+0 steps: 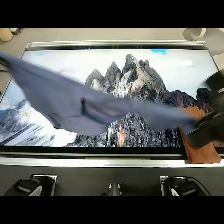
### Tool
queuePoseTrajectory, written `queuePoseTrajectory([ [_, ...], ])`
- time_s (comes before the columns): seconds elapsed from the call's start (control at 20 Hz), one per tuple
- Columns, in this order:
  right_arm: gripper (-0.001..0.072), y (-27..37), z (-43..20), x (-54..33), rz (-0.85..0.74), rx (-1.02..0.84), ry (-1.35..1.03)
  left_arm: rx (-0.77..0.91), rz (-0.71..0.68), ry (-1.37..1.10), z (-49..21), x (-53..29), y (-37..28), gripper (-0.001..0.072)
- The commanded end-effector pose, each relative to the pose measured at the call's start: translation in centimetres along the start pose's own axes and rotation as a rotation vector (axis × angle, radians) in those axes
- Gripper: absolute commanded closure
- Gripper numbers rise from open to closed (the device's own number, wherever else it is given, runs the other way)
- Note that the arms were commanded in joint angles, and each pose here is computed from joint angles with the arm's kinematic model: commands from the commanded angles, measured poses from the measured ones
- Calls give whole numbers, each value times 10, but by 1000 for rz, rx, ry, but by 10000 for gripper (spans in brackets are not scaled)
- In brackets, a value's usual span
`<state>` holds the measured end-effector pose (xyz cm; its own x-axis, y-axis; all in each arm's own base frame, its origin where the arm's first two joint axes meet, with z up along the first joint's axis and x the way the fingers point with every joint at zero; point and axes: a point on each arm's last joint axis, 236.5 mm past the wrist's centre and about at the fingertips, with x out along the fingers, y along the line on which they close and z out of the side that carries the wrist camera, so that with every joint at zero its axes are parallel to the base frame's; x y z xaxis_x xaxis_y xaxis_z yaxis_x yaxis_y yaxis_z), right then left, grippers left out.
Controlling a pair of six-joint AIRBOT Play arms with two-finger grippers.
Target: Fold the shirts.
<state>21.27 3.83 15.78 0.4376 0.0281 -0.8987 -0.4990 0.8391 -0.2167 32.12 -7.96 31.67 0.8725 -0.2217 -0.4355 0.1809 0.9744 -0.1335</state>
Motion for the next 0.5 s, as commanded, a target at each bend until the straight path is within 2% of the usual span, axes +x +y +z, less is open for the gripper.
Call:
queuePoseTrajectory([
  [0.0, 687, 52, -77, 105, 161, -12, 288, -76, -42, 238, -118, 78, -2, 681],
  [0.1, 687, 56, -81, 152, 144, -14, 263, -148, -73, 302, -168, 106, -6, 681],
  [0.25, 687, 44, -46, 196, 94, 19, 174, -223, -80, 387, -218, 130, -7, 681],
  [0.4, 686, 43, -14, 240, 84, 173, 108, -232, -64, 450, -239, 143, -4, 681],
  [0.45, 635, 50, -13, 253, 108, 256, 123, -232, -61, 458, -242, 146, -4, 681],
])
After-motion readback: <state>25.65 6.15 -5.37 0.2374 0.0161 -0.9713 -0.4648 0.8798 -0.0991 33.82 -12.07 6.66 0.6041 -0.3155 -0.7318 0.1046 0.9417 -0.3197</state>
